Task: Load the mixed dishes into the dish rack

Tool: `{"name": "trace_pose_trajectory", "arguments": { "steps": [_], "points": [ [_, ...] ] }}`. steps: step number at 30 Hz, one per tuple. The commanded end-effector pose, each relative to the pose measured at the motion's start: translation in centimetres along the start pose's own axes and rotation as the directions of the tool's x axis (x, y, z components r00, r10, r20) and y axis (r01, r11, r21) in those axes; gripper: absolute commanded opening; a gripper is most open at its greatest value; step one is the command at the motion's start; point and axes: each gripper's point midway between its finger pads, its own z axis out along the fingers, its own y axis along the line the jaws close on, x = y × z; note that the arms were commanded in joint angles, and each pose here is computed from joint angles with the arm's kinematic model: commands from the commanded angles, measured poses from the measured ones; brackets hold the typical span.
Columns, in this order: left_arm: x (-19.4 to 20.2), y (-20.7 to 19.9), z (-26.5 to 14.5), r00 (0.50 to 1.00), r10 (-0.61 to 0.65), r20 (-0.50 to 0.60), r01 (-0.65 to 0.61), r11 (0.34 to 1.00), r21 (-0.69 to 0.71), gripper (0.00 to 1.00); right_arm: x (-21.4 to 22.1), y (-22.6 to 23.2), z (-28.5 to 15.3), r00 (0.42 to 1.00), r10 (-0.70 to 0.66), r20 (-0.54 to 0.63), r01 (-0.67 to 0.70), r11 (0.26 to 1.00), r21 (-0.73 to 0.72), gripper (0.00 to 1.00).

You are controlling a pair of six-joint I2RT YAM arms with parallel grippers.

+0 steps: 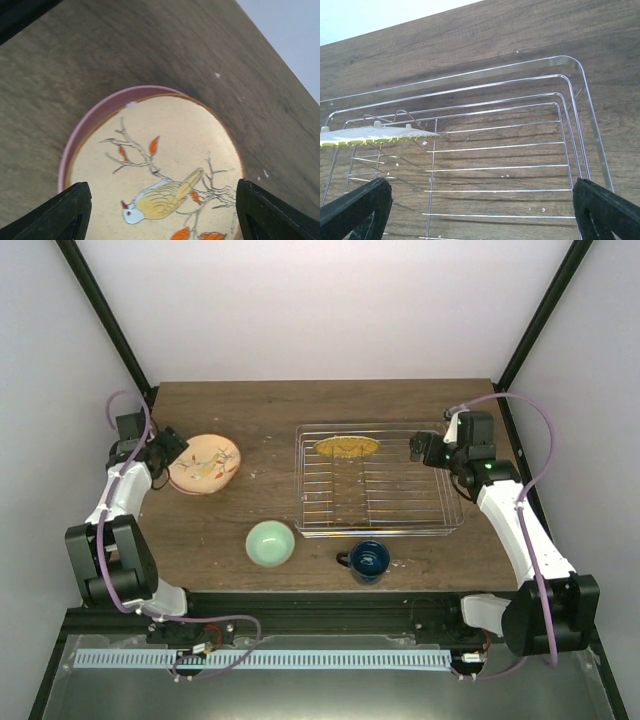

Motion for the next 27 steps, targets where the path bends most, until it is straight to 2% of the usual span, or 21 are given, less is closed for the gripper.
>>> {"name": "trace_pose_trajectory", "arguments": {
  "steps": [1, 8, 27],
  "points": [
    [0.8, 2.6, 0.5, 0.994, -0.108, -0.011, 0.108, 0.994, -0.002, 0.81, -0.4, 0.3, -0.2, 1.0, 0.0, -0.007, -0.001, 1.0, -0.014, 1.0],
    [2.2, 5.3, 1.7, 0.984, -0.172, -0.042, 0.172, 0.985, -0.005, 0.81, -0.1, 1.3, 0.0, 0.999, -0.028, -0.024, 0.026, 0.997, -0.077, 1.0],
    [4.4, 5.7, 5.1, 0.97, -0.213, -0.117, 0.22, 0.974, 0.054, 0.79, 0.1, 0.8, 0.5, 0.999, -0.031, -0.038, 0.029, 0.998, -0.053, 1.0]
  ]
}}
